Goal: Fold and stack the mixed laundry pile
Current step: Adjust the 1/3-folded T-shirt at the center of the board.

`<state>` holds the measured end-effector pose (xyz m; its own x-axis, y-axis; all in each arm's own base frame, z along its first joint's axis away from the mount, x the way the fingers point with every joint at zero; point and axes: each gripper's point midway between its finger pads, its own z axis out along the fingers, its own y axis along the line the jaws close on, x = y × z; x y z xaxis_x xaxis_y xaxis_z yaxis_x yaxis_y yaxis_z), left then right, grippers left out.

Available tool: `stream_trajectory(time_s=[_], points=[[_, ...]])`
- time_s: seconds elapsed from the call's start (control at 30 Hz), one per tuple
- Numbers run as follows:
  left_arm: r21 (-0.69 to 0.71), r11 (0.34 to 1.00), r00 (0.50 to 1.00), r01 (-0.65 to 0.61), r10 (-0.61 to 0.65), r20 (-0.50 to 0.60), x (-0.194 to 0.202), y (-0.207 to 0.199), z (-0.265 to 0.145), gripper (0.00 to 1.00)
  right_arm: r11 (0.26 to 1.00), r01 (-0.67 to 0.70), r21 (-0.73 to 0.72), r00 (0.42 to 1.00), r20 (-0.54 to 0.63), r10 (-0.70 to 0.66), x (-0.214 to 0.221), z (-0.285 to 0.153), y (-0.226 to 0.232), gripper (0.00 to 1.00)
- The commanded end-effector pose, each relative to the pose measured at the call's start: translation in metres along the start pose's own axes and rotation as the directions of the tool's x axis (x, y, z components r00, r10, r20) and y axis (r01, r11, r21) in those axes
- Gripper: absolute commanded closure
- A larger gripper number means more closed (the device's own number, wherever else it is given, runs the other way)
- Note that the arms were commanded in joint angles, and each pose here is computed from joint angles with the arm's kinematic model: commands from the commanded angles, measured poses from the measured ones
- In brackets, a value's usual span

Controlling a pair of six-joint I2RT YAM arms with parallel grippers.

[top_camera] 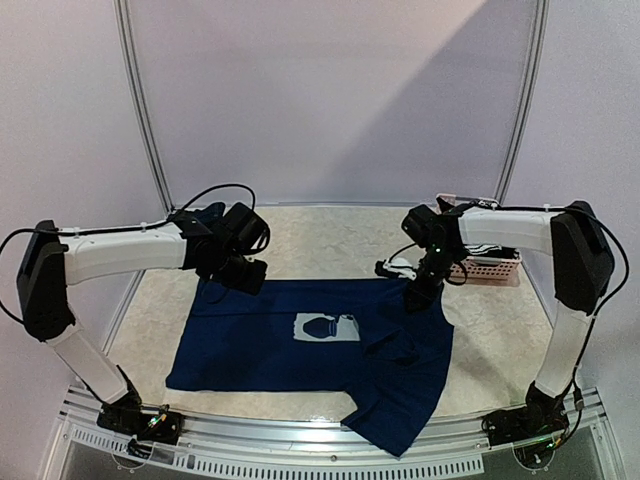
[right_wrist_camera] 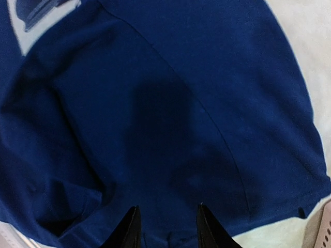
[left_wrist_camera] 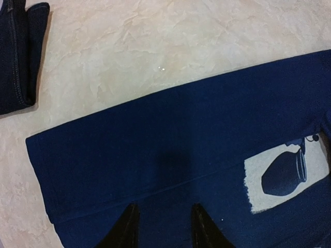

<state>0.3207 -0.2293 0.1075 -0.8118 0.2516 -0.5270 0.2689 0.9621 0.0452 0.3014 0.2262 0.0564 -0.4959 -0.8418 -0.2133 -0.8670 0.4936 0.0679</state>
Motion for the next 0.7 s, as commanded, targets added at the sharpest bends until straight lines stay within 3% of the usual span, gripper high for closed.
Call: stream_trajectory(time_s=[0.0,0.33,0.67], points=[[0.021,0.999,0.998,0.041,-0.042,0.05,0.002,-0.001,-0.018,0.65,0.996,0.069,0.06,0.997,-0.048,-0.066,-0.004,0.023,-0.004,0.64],[0.0,0.999,0.998,0.046,-0.046,0.052,0.016,0.009,-0.02,0.65,0.985,0.174,0.007,0.975,-0.138,-0.171,0.008,0.041,0.042,0.67],[0.002,0.999,0.998,0.048,-0.048,0.038,0.023,0.008,-0.011,0.65,0.92,0.346,-0.183,0.925,-0.099,-0.368,0.018,0.002,0.147,0.68]])
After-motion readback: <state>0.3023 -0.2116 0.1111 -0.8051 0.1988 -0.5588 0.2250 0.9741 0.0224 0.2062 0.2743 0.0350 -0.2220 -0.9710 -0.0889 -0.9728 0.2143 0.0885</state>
